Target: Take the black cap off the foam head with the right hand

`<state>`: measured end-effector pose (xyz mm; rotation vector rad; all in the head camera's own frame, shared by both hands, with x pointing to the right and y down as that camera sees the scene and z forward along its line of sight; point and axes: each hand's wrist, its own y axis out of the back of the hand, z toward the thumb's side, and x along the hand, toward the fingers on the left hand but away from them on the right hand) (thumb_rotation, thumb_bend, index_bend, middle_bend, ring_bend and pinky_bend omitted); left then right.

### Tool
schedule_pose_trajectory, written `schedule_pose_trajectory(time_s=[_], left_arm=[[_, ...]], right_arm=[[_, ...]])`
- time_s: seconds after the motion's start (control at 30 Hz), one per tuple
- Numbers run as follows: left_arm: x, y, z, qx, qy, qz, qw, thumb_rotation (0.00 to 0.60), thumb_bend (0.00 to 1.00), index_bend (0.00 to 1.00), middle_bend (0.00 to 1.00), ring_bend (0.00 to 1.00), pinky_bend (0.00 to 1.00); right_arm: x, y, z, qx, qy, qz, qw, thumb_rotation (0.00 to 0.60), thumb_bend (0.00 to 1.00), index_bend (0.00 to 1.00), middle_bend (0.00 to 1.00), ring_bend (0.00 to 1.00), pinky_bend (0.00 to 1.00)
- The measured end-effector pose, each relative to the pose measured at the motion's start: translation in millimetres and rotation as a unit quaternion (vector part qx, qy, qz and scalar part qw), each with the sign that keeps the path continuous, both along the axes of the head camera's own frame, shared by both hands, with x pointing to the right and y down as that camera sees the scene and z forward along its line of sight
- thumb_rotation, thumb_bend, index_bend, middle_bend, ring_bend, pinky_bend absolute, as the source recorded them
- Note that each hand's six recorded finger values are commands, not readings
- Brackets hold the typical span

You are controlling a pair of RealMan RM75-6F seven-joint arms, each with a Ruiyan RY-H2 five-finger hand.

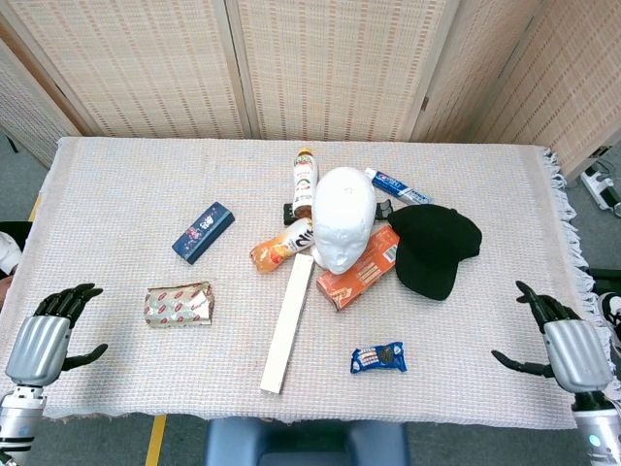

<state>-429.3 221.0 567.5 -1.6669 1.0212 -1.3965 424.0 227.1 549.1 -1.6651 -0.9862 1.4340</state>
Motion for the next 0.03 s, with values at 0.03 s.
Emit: schedule_pose_trajectory(time_s=[0.03], left_arm=[[0.0, 0.0, 0.5, 0.0, 0.001, 0.0, 1.0, 0.6, 0.16, 0.24, 0.21, 0.21, 0.25]], right_arm=[[0.4, 3.7, -3.0, 0.0, 0.001, 0.001, 1.0, 0.335, 0.08, 0.07, 0.27, 0.2, 0.38]])
